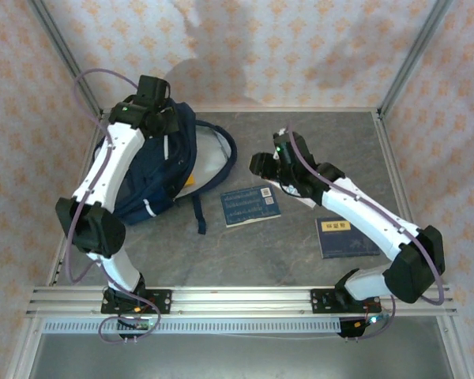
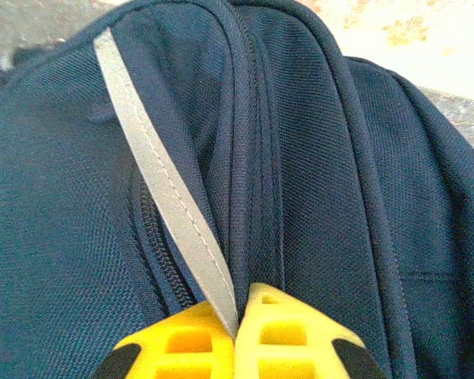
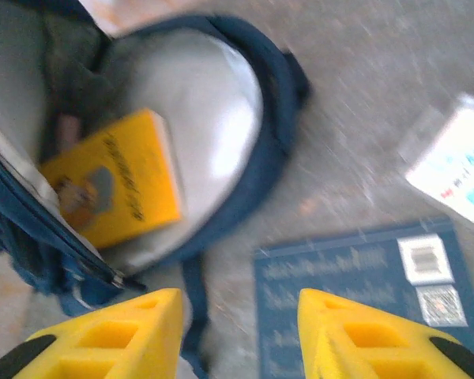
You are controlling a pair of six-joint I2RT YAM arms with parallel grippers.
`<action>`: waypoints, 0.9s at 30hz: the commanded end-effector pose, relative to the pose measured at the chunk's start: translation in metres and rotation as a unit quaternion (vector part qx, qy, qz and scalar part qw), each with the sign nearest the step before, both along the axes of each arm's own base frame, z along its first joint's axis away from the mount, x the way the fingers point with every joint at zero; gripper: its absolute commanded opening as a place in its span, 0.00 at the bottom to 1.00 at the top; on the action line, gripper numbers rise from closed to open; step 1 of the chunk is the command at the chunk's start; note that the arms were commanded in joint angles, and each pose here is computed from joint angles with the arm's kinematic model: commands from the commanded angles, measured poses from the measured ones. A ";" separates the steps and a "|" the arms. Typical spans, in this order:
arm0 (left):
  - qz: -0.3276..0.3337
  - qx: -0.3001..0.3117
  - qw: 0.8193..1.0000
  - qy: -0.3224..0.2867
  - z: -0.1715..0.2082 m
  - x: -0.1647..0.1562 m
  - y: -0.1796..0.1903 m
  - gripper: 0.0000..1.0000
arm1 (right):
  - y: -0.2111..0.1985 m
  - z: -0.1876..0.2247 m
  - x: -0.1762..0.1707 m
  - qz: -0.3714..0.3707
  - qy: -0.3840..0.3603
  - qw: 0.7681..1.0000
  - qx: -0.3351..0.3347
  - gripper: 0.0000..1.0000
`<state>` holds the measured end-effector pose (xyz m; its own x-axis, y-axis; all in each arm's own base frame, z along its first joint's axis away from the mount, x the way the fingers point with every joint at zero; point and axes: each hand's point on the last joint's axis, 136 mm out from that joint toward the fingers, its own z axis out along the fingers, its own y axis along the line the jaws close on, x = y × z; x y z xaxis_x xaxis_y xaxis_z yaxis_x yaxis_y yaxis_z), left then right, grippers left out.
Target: Pack the student bag
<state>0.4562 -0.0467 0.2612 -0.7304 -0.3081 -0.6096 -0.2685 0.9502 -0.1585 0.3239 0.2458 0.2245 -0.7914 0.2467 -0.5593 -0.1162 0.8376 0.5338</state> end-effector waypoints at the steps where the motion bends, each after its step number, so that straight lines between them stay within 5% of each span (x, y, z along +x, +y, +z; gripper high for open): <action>1: -0.004 -0.013 1.000 -0.010 -0.004 0.012 -0.008 0.00 | -0.024 -0.026 -0.027 -0.010 0.044 0.999 -0.027 0.42; 2: -0.006 -0.016 1.000 0.002 -0.013 0.010 -0.013 0.03 | -0.027 -0.034 -0.033 -0.011 0.054 0.998 -0.031 0.42; 6: -0.048 -0.031 0.998 0.017 -0.028 -0.007 -0.046 0.44 | -0.049 -0.055 -0.053 -0.027 0.072 0.996 -0.054 0.42; 8: -0.078 0.003 0.997 0.010 -0.023 -0.017 -0.062 0.53 | -0.062 -0.062 -0.060 -0.043 0.075 0.994 -0.070 0.43; 17: -0.165 0.075 0.983 0.024 -0.035 -0.039 -0.123 0.64 | -0.094 -0.065 -0.077 -0.094 0.093 0.986 -0.101 0.39; 27: -0.296 -0.055 0.945 0.132 -0.148 -0.034 -0.236 0.63 | -0.099 -0.066 -0.096 -0.086 0.123 0.985 -0.086 0.36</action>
<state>0.4252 -0.2555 0.1374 -0.8959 0.1138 -0.4294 0.2014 0.9656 -0.1644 0.2400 0.1567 0.1664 -0.8472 0.3009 -0.4379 0.1164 0.9093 0.3995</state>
